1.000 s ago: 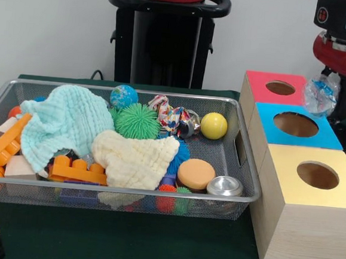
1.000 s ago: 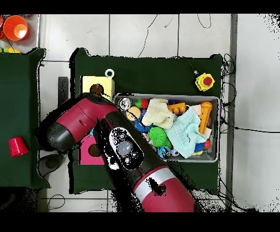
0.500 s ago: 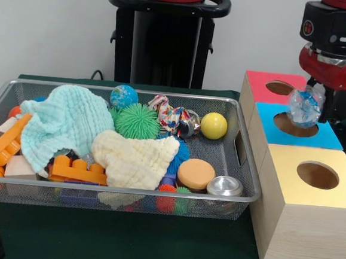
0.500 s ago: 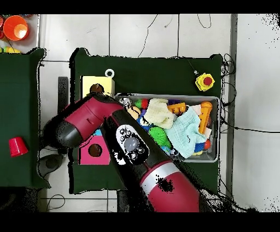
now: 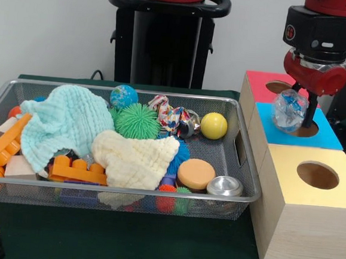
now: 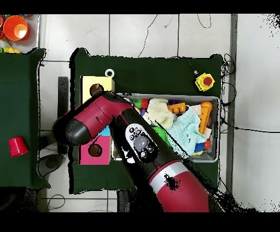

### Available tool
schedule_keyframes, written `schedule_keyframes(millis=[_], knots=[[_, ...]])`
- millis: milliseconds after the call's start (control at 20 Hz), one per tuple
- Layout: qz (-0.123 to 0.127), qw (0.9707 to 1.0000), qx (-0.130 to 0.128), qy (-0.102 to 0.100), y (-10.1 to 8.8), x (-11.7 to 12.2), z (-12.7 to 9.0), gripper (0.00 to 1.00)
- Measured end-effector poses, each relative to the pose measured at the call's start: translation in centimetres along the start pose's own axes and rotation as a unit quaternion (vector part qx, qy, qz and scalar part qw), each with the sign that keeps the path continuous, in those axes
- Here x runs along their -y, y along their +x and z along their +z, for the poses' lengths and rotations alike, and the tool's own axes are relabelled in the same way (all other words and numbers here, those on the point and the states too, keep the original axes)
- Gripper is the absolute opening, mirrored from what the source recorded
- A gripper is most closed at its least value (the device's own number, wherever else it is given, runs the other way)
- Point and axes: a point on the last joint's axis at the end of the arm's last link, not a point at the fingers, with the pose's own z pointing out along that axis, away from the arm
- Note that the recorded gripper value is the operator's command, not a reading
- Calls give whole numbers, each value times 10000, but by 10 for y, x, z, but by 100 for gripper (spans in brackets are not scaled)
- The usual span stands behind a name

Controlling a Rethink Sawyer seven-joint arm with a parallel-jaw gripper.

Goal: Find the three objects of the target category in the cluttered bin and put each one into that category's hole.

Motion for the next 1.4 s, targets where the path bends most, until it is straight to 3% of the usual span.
schedule_keyframes(millis=[1400], knots=[[-165, 9998, 0, -83, -18, -12, -4, 0]])
